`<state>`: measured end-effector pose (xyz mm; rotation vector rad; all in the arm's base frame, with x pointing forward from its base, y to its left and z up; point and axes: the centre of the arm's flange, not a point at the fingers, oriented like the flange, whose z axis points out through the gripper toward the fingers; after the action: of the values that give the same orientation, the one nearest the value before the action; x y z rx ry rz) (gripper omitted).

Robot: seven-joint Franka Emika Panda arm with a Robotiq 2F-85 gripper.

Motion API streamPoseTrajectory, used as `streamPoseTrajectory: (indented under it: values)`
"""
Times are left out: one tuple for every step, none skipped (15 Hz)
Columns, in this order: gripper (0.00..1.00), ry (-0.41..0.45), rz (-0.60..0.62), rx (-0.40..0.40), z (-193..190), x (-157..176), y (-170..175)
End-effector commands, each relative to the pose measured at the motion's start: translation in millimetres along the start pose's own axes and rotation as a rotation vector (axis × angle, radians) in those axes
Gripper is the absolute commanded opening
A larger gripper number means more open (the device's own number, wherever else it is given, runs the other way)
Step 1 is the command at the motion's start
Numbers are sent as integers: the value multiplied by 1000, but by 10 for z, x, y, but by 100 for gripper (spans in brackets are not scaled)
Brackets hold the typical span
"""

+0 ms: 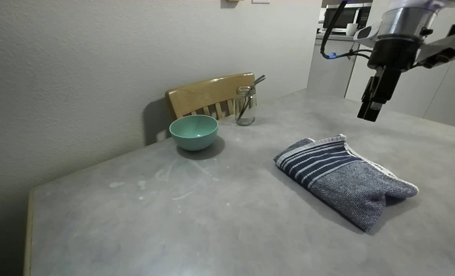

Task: Unfold the towel once, fold the towel once, flip it over, unfold the towel once

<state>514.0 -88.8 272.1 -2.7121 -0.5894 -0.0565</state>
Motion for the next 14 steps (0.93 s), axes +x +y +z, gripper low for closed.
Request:
streamPoseTrajectory:
  values:
    - [100,9,-8,13,39,24,58]
    - [100,10,-11,18,66,39,102]
    - [100,9,-11,21,73,48,119]
    - [100,9,-13,23,70,59,114]
    - [100,-19,-11,5,124,91,133]
    - [100,-40,-2,-19,164,120,165]
    - [100,-59,-4,-41,208,150,220]
    - [100,-83,-5,-71,233,167,268]
    - [100,-116,5,-115,250,186,331]
    - [100,-122,12,-143,271,208,403]
    - [100,-129,20,-165,288,240,467]
    - [100,-129,20,-176,305,275,509]
    - [100,-134,14,-185,334,306,549]
    - [100,-146,3,-188,357,341,574]
